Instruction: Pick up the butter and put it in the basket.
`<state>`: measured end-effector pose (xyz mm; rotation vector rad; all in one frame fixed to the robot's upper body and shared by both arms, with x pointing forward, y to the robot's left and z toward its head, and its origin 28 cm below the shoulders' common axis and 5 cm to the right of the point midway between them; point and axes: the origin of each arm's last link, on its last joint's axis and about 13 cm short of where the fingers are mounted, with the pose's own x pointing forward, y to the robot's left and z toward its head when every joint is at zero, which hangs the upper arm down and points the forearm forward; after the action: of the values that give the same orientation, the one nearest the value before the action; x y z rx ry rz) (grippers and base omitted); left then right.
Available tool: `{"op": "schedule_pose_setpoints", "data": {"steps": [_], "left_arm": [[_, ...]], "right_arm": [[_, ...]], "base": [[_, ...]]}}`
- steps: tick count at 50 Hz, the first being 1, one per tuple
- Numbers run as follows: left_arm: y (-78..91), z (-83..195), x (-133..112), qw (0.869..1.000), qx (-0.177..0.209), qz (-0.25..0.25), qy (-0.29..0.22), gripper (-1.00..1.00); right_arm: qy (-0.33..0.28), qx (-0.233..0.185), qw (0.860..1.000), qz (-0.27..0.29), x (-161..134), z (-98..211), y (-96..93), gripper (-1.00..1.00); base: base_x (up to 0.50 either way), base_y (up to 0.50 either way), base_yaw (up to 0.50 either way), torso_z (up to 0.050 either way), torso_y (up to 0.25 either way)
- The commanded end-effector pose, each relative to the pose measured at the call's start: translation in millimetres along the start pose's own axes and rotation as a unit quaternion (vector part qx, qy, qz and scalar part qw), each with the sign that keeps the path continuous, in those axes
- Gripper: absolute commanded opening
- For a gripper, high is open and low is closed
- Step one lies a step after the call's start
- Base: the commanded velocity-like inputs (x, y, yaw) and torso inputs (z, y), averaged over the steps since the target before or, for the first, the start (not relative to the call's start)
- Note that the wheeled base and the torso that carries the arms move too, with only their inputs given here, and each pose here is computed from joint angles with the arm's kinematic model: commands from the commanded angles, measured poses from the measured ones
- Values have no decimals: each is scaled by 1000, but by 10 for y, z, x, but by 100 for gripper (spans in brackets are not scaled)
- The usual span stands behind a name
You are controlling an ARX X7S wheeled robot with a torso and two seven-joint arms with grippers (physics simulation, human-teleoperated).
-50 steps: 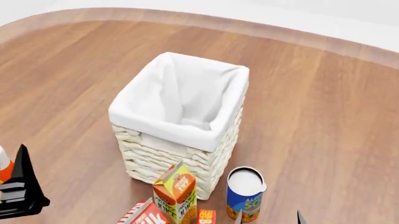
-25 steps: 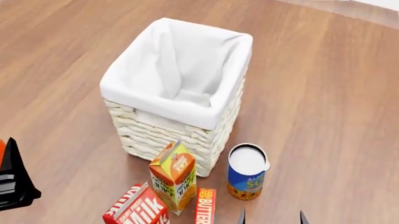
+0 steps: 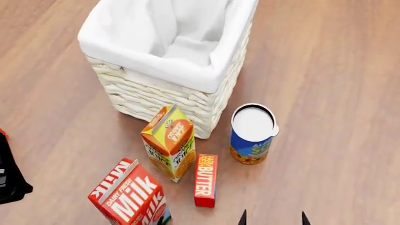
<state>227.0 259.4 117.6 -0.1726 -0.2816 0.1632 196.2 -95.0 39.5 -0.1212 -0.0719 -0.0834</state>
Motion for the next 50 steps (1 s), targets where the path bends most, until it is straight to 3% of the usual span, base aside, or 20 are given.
{"op": "schedule_pose_setpoints", "data": {"steps": [1,5,6,7,12,30,50], "left_arm": [[3,5,4,1000,0,1,-1,100],[6,-12,19,1000,4,5,0,100],[5,61,-3,999,-10,37,1,100],[-5,74,-26,999,-12,39,4,100],[-14,133,-105,999,-16,41,2,100],[33,162,-103,999,-18,48,4,100],[66,200,-90,998,-23,53,2,100]], "right_arm": [[0,0,1000,0,0,2,0,100],[-3,-3,1000,-3,-2,10,-6,100],[-5,-3,1000,-1,-205,-167,-64,100],[-13,-2,1000,4,-263,-179,-54,100],[-9,-3,1000,21,-321,-272,8,100],[-20,-11,998,62,-74,-239,230,100],[-58,-5,995,84,196,-1,334,100]], "base": [[0,0,0,0,-250],[0,0,0,0,-250],[0,0,0,0,0],[0,0,0,0,0],[0,0,0,0,0],[0,0,0,0,0],[0,0,0,0,0]]}}
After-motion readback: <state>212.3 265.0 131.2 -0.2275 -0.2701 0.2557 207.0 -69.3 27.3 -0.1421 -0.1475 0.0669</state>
